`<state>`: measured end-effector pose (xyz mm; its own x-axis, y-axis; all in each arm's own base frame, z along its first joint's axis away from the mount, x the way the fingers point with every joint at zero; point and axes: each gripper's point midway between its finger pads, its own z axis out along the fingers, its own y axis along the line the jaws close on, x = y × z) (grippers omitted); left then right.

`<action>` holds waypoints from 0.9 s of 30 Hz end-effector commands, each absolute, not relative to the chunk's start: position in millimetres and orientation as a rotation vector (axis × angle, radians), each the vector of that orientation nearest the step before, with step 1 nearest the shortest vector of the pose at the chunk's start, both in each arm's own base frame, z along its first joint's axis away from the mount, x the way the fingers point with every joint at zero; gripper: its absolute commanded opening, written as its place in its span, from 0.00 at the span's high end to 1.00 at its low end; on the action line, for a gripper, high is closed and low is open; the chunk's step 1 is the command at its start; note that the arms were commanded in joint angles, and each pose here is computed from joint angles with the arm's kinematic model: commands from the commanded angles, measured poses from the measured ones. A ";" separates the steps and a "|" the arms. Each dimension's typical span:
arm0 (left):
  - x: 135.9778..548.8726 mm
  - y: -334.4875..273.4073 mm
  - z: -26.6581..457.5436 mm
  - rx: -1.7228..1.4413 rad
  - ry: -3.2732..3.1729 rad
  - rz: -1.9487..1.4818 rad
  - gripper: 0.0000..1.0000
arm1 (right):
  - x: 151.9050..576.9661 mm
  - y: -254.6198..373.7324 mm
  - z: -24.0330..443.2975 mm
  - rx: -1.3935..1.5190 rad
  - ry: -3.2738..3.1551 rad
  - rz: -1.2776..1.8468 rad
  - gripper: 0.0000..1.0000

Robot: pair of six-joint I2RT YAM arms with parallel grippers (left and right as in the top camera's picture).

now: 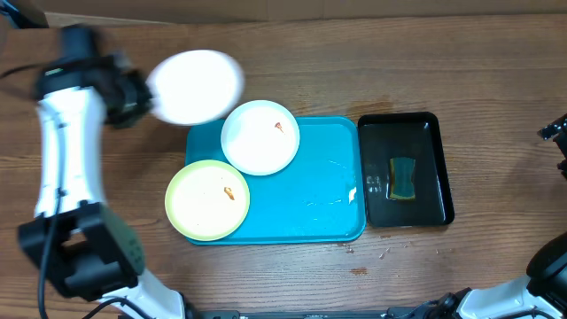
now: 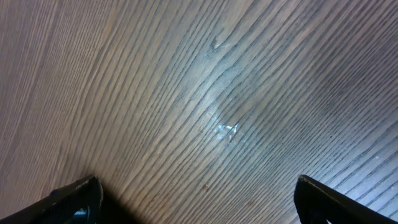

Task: Clean dirty plates on tray and stack at the side
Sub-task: 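Place the white plate on the table left of the tray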

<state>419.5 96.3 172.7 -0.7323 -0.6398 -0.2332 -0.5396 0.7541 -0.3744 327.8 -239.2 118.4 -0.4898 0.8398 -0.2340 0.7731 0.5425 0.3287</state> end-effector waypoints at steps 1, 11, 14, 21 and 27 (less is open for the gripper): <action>396.2 144.4 163.1 -1.079 2.569 -0.284 0.96 | 333.8 -243.7 137.0 1.290 2.375 0.243 0.00; 334.2 227.4 101.9 -1.390 2.517 0.021 0.96 | 333.8 -243.7 137.0 1.291 2.375 0.243 0.00; 325.5 236.4 92.5 -1.482 2.466 0.018 0.96 | 333.8 -243.7 137.0 1.291 2.375 0.243 0.00; 326.3 232.0 80.1 -1.469 2.470 -0.031 0.29 | 333.8 -243.7 137.0 1.290 2.375 0.243 0.00; 364.1 185.4 117.6 -1.161 2.510 -0.457 0.06 | 333.8 -243.7 137.0 1.291 2.375 0.243 0.00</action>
